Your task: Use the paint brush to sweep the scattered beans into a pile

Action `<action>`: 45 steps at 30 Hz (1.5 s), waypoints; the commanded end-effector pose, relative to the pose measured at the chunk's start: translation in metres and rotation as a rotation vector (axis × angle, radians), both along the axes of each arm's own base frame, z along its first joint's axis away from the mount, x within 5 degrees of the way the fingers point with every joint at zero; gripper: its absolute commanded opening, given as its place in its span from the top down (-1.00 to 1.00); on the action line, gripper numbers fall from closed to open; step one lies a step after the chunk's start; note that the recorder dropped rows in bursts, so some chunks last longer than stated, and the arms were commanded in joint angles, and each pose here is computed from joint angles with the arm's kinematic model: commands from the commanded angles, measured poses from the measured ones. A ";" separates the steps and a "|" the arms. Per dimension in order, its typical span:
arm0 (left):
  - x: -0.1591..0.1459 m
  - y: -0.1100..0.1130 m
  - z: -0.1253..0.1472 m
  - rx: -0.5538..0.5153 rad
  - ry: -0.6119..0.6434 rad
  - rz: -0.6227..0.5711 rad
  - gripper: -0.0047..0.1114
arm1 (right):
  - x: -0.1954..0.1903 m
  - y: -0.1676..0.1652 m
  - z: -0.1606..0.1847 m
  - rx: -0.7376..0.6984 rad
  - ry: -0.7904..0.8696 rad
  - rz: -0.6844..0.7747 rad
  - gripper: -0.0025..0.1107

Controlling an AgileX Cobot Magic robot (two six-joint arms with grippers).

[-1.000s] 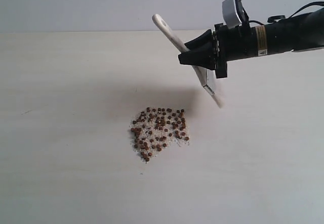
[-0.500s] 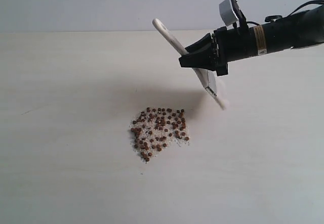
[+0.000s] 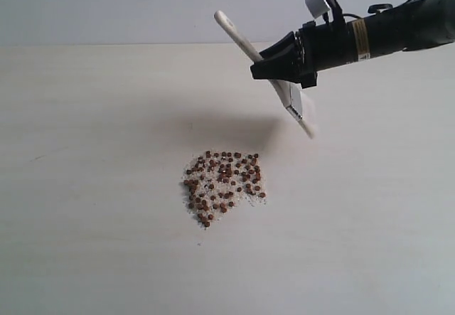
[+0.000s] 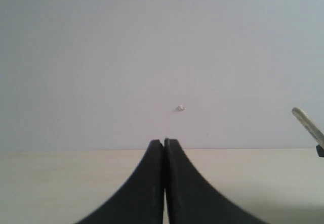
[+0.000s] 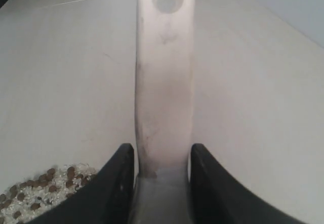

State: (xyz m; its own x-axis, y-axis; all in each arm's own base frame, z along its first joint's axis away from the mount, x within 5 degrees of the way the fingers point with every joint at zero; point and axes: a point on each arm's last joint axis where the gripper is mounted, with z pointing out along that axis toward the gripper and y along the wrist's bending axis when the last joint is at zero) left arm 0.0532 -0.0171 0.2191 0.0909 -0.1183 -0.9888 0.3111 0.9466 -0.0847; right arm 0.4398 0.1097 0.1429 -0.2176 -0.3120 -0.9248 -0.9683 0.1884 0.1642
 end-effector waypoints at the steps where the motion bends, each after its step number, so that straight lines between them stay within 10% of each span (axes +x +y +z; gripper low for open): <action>1: -0.001 0.000 0.003 -0.007 -0.019 0.001 0.92 | -0.002 0.009 -0.017 0.001 0.007 0.034 0.96; 45: -0.001 0.000 0.003 -0.007 -0.019 0.001 0.92 | -0.046 0.114 -0.057 -0.014 -0.001 0.321 0.96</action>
State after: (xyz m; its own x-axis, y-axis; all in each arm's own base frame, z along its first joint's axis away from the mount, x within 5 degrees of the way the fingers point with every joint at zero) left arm 0.0532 -0.0171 0.2191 0.0909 -0.1183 -0.9888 0.3111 0.9466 -0.0847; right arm 0.3944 0.2201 0.0832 -0.1117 -0.3910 -0.9136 -0.9787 -0.1159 0.1692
